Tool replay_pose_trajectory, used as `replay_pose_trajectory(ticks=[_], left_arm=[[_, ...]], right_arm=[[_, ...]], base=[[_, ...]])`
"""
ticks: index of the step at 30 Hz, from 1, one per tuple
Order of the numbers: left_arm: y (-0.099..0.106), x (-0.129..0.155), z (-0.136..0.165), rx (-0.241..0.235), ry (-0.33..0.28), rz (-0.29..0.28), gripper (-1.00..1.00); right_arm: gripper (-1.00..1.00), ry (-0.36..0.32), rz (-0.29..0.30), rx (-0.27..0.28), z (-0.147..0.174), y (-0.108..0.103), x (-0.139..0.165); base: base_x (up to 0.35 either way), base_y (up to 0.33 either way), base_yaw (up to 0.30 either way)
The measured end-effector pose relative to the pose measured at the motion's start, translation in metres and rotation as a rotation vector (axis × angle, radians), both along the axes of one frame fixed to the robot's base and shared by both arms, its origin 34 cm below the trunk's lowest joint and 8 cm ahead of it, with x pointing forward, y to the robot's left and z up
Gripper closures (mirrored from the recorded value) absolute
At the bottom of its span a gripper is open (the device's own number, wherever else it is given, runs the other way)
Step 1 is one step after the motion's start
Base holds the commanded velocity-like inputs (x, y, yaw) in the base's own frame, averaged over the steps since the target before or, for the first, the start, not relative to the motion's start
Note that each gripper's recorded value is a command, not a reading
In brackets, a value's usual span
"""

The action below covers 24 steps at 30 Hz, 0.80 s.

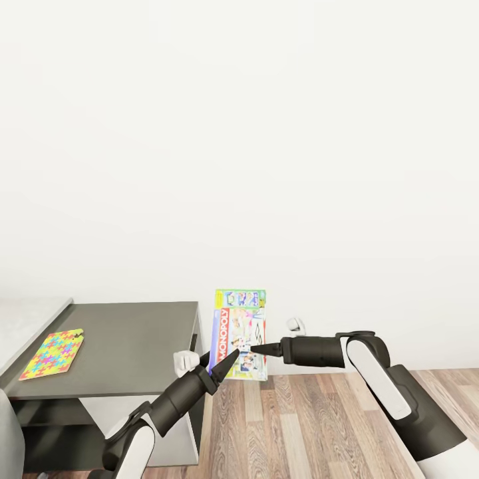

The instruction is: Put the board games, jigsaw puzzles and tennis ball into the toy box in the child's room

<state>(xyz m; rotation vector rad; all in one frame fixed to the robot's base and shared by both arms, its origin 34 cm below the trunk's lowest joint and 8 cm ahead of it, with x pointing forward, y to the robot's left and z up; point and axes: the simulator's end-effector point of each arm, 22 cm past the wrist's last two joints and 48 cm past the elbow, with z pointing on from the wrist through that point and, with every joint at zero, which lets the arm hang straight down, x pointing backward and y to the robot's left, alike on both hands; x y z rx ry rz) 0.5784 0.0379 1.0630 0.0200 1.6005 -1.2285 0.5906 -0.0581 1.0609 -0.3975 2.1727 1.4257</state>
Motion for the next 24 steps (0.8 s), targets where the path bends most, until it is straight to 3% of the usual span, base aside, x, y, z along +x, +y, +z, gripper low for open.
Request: replay_pose_trajectory(ticks=[9, 12, 17, 18, 21, 22, 24], left_arm=[[0.006, -0.001, -0.005, 0.003, 0.011, 0.009, -1.00], [0.029, 0.002, -0.012, -0.007, 0.035, 0.054, -1.00], [0.072, 0.006, -0.018, -0.069, 0.078, 0.143, -1.00], [0.073, 0.006, -0.019, -0.070, 0.079, 0.143, -1.00], [0.106, 0.003, -0.028, -0.113, 0.123, 0.201, -1.00], [0.106, 0.003, -0.028, -0.114, 0.123, 0.202, -1.00], [0.127, 0.001, -0.034, -0.128, 0.144, 0.234, -1.00]], right_arm=[[1.00, 0.002, -0.009, -0.001, -0.001, -0.003, 0.003], [1.00, 0.010, -0.025, -0.010, -0.005, -0.010, 0.007], [1.00, 0.010, -0.076, -0.005, -0.003, -0.029, 0.020], [1.00, 0.011, -0.075, -0.003, -0.002, -0.029, 0.020], [1.00, 0.003, -0.120, 0.006, 0.002, -0.044, 0.030], [1.00, 0.004, -0.120, 0.007, 0.002, -0.044, 0.030], [1.00, -0.001, -0.145, 0.011, 0.005, -0.054, 0.036]], base=[[0.000, 0.000, 0.000], [0.000, 0.000, 0.000], [0.000, 0.000, 0.000], [0.000, 0.000, 0.000], [0.000, 0.000, 0.000], [0.000, 0.000, 0.000], [0.000, 0.000, 0.000]])
